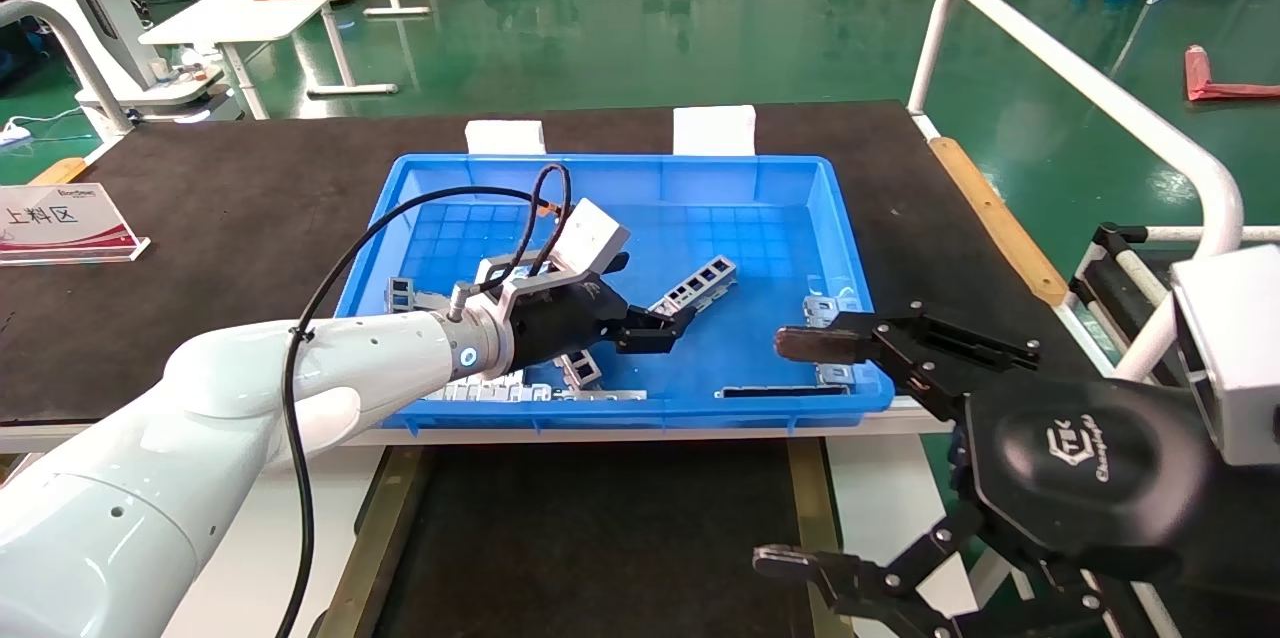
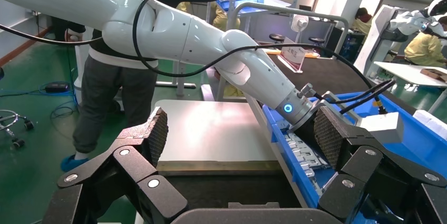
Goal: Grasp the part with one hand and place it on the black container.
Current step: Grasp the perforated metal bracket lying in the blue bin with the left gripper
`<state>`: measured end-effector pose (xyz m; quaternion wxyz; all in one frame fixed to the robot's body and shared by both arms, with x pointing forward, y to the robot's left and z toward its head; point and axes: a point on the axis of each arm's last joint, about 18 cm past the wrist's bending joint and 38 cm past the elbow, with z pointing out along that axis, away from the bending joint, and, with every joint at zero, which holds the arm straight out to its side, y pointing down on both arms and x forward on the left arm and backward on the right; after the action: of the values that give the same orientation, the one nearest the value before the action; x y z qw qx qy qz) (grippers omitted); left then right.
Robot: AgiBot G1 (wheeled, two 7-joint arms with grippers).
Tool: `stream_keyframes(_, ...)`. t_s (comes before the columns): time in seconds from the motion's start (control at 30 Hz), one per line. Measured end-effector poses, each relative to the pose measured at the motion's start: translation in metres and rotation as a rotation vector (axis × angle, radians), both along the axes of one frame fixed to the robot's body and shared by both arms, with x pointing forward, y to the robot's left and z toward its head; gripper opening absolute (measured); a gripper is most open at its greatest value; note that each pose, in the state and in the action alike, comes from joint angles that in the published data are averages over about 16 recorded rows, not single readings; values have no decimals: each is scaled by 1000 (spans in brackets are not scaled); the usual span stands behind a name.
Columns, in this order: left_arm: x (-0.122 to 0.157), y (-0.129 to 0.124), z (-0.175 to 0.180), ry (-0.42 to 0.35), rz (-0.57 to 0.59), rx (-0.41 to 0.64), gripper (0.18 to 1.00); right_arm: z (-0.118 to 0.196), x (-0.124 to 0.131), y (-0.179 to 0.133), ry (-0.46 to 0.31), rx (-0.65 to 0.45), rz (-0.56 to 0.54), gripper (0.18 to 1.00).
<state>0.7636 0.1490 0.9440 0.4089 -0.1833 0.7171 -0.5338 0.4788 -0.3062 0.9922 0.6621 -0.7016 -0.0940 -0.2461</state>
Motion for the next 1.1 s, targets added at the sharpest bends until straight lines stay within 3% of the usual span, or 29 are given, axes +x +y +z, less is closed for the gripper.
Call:
stream_keyframes(0.37,2,-4,-10,26,20,2,977,0,0,0,0,0,0,969)
stream_keyframes(0.57,2,-5,-15,36,25,5,929,0,0,0,0,0,0,911)
stream_keyframes(0.87,3,-5,-20,46,31,7,800,0,0,0,0,0,0,752)
stream_keyframes(1.1,3,-7,-22,56,29,-4,643,0,0,0,0,0,0,586)
